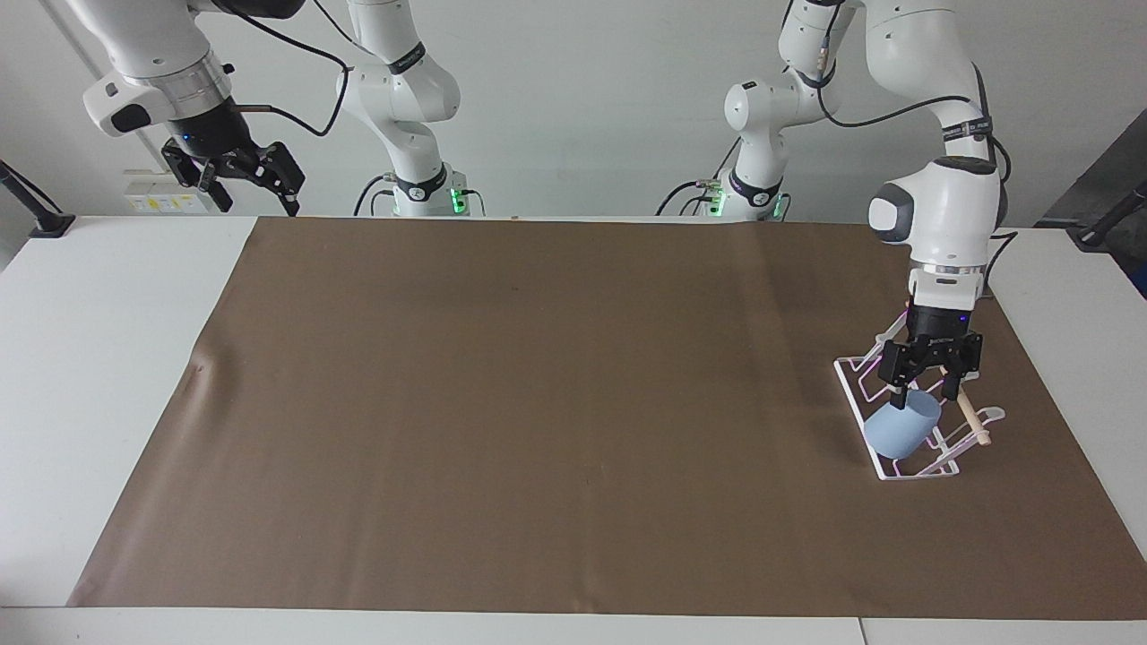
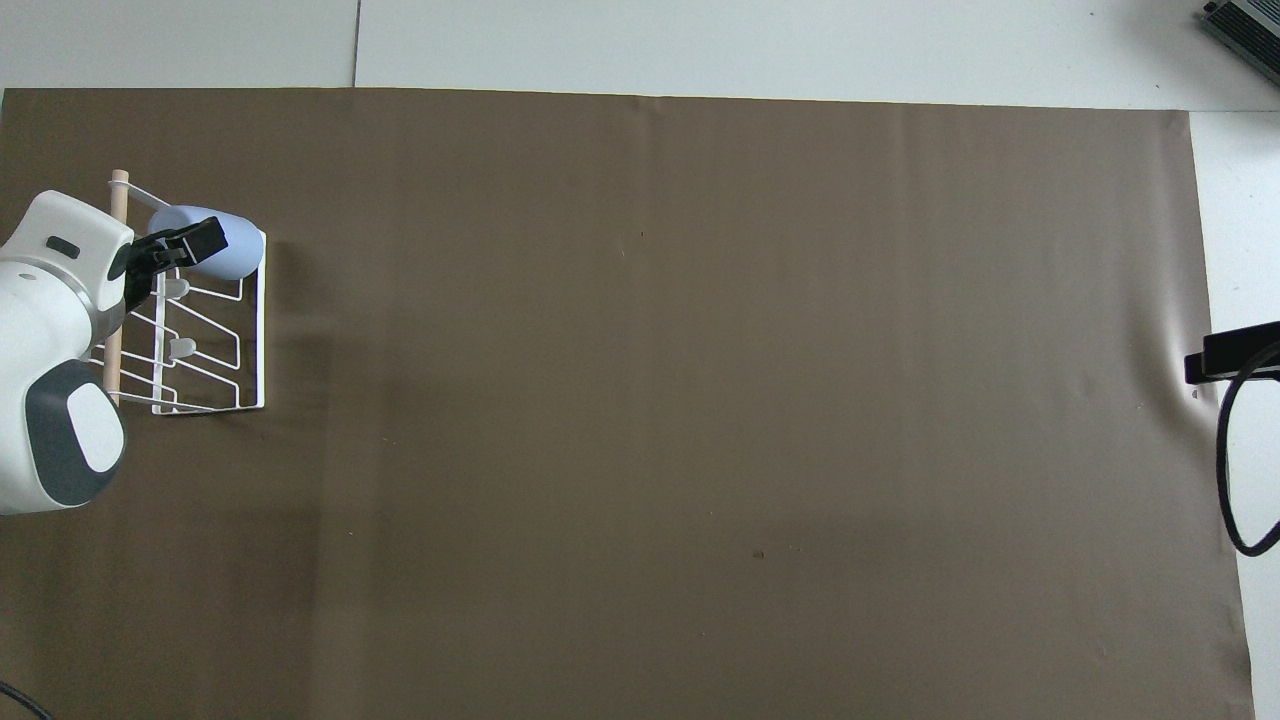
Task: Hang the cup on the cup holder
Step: 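Lower the cup onto a rack hook with the left gripper, then open the left gripper and draw it back from the rack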
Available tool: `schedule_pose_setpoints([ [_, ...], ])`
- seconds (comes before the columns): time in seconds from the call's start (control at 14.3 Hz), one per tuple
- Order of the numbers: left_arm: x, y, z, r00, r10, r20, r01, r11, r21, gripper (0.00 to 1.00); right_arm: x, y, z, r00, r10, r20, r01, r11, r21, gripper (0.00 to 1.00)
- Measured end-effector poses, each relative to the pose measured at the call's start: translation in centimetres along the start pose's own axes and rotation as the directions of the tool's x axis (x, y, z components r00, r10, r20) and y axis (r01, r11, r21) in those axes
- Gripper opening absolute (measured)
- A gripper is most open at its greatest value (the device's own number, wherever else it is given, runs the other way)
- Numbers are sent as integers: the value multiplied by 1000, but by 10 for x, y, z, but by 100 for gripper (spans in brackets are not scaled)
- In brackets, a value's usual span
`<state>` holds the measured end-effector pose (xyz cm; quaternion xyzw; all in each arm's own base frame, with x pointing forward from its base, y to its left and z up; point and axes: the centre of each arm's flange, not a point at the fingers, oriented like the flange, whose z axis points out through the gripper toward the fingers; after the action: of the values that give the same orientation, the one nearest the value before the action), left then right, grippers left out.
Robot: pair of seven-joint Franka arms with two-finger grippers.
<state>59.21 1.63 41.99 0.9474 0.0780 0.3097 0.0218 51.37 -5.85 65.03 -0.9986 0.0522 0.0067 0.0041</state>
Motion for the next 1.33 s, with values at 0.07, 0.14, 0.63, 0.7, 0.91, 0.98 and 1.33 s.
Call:
schedule_pose_setpoints([
  [0.07, 0, 0, 0, 1000, 0, 0, 0, 1000, 0, 100, 0, 0, 0, 1000, 0, 0, 0, 1000, 0, 100],
  [0.14, 0, 0, 0, 1000, 1, 0, -1, 1000, 0, 100, 0, 0, 0, 1000, 0, 0, 0, 1000, 0, 100],
  [0.63, 2, 5, -2, 1000, 6, 7, -6, 1000, -3, 100, 0, 0, 0, 1000, 0, 0, 0, 1000, 0, 100],
  [0.7, 4, 7, -3, 1000, 8, 16, -8, 1000, -4, 100, 0, 0, 0, 1000, 0, 0, 0, 1000, 0, 100],
  [0.91, 11, 20, -11, 998, 26, 59, -26, 1000, -8, 100, 0, 0, 0, 1000, 0, -1, 0, 1000, 0, 100],
  [0.98, 15, 25, -17, 997, 33, 74, -33, 999, -8, 100, 0, 0, 0, 1000, 0, -1, 0, 1000, 0, 100],
  [1.33, 33, 55, -56, 981, 78, 177, -78, 997, -9, 100, 0, 0, 0, 1000, 0, -1, 0, 1000, 0, 100],
])
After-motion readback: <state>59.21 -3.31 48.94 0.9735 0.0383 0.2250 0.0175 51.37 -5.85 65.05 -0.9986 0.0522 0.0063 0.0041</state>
